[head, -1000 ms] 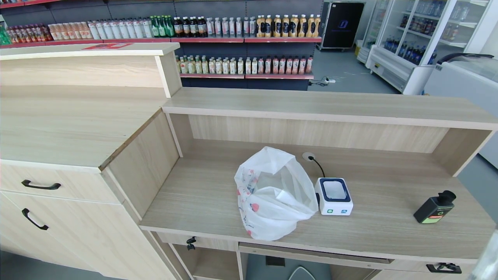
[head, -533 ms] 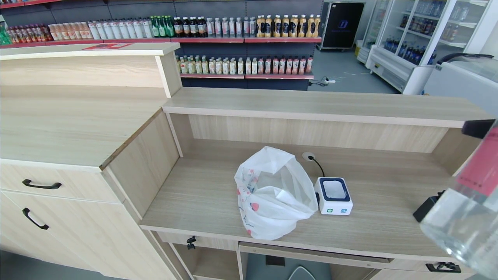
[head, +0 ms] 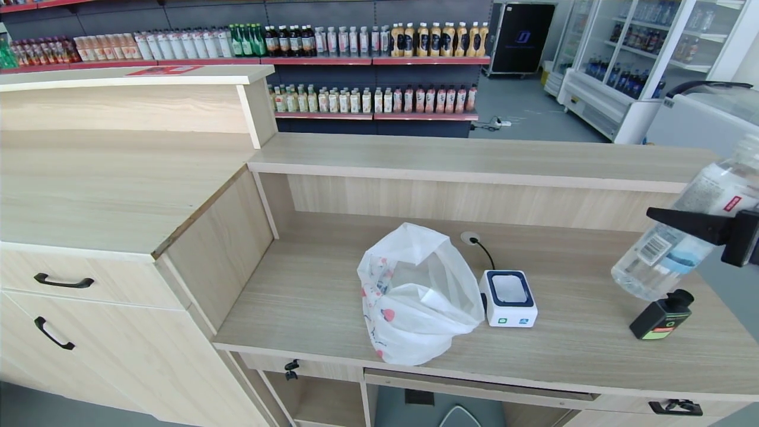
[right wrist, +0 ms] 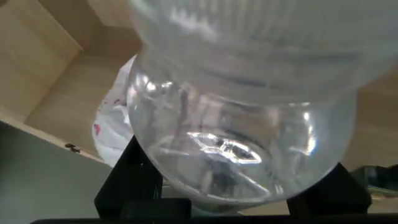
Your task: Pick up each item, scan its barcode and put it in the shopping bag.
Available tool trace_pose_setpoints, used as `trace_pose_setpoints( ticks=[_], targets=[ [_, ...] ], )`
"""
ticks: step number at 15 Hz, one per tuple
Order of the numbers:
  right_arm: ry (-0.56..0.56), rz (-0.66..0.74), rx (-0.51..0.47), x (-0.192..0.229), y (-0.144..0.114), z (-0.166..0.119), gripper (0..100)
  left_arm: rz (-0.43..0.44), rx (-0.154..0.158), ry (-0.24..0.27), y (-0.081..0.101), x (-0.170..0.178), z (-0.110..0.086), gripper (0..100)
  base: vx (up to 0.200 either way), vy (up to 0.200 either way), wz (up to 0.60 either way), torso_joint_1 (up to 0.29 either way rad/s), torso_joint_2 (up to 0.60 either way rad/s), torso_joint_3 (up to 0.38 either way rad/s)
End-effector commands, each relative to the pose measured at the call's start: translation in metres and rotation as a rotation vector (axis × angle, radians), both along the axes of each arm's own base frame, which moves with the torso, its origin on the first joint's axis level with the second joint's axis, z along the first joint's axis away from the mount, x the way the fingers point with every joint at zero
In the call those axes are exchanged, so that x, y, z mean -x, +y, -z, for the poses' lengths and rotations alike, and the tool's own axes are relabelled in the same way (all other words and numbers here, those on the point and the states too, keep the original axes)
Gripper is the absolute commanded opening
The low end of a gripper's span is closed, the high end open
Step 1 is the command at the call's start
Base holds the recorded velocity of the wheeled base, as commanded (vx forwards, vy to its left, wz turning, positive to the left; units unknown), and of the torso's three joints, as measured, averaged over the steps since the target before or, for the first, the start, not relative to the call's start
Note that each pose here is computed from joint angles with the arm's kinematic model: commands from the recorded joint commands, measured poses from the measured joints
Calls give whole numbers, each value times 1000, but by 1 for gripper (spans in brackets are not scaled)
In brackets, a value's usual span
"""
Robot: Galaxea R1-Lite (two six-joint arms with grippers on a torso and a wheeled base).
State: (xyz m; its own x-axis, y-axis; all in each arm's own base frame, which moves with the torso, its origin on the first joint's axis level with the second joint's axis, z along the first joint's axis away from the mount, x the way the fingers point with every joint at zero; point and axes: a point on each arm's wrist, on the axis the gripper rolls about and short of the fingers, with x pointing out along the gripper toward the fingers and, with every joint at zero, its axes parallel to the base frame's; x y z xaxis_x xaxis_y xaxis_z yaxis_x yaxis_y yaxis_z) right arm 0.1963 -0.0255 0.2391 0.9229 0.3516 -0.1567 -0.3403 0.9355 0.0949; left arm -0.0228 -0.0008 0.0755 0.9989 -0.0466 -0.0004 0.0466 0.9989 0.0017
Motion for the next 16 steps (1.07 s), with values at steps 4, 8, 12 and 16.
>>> trace_pose_setpoints(
  ticks=[4,8,12,16],
  targets=[
    [47,429,234,-21,-12,19,0,-1,0,1,0,0,0,100,0,0,0,0,0,0],
    [2,457,340,-29,-8,23,0,-1,0,1,0,0,0,100,0,0,0,0,0,0],
    [-23,436,449,-35,-9,29,0,1,0,1,0,0,0,100,0,0,450,2,2,2],
    [-51,365,576,-64,-7,49,0,-1,0,1,0,0,0,100,0,0,600,5,4,1]
  ],
)
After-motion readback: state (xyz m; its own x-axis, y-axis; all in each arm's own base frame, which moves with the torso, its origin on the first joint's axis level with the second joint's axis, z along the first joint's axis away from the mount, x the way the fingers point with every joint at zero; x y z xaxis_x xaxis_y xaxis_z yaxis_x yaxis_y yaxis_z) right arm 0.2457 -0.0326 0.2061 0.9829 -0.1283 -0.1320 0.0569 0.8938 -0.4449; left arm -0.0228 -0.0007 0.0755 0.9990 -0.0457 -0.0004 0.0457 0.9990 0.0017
